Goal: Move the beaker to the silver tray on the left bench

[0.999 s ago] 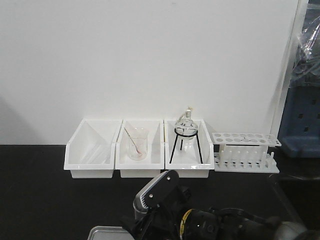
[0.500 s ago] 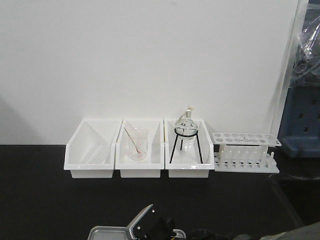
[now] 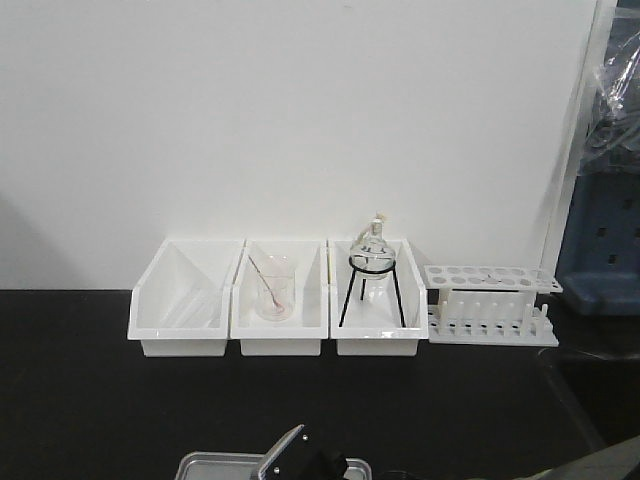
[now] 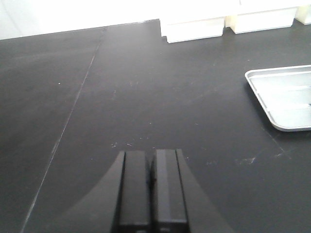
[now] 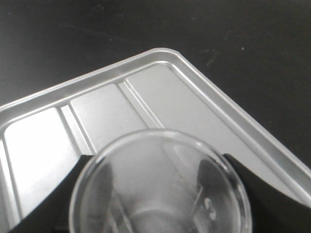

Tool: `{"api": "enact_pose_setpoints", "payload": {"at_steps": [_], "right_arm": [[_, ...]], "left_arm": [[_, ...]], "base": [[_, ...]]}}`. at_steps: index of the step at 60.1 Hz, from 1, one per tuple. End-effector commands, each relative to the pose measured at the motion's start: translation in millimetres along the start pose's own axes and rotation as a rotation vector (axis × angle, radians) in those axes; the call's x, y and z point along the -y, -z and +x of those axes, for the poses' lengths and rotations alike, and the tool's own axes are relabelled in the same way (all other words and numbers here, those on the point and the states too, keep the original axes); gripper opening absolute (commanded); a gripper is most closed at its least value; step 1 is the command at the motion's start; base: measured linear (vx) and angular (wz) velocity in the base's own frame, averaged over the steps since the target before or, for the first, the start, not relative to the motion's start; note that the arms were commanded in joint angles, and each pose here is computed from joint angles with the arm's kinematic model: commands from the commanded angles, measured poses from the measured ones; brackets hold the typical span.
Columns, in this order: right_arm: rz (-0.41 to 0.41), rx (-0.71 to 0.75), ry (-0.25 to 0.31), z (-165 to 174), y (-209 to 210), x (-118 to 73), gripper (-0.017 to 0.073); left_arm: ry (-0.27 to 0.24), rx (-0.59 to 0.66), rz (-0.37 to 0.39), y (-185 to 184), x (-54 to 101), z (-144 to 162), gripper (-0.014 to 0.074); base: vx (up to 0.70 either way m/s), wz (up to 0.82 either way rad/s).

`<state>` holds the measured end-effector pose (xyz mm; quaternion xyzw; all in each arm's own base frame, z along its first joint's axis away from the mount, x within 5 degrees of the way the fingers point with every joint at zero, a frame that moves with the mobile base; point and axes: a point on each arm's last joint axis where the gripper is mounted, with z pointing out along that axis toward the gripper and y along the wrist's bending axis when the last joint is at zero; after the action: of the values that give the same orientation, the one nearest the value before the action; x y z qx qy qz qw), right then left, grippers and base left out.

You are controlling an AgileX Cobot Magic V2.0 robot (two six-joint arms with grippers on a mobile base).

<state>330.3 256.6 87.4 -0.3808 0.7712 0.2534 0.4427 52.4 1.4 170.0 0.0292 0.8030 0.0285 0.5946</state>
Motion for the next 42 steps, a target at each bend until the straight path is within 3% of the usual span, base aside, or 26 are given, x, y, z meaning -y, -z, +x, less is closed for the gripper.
{"api": "enact_pose_setpoints", "payload": {"at_steps": [1,12,22,29,42], "right_arm": [[-0.011,0.125,0.026,-30.8,7.5,-0.7,0.0229],[-0.010,0.139,0.031,-36.1,10.0,-0.9,0.0454],[-0.004,0.178,0.045,-51.8,19.2,-2.0,0.0599],[0.004,0.204,0.058,-64.2,27.2,-2.8,0.0626],[0.026,0.283,0.091,-98.7,53.6,-6.2,0.0589]], "left_arm": [[0.003,0.069,0.005,-1.5,0.7,-1.4,0.0001],[0.003,0.069,0.005,-1.5,0.7,-1.4,0.0001],[0.003,0.069,0.005,-1.5,0.7,-1.4,0.0001],[0.003,0.069,0.005,-1.5,0.7,-1.4,0.0001],[0.003,0.069,0.005,-1.5,0.7,-1.4,0.0001]], "base": [[0.00,0.00],[0.00,0.00],[0.00,0.00],[0.00,0.00],[0.00,0.00]]}}
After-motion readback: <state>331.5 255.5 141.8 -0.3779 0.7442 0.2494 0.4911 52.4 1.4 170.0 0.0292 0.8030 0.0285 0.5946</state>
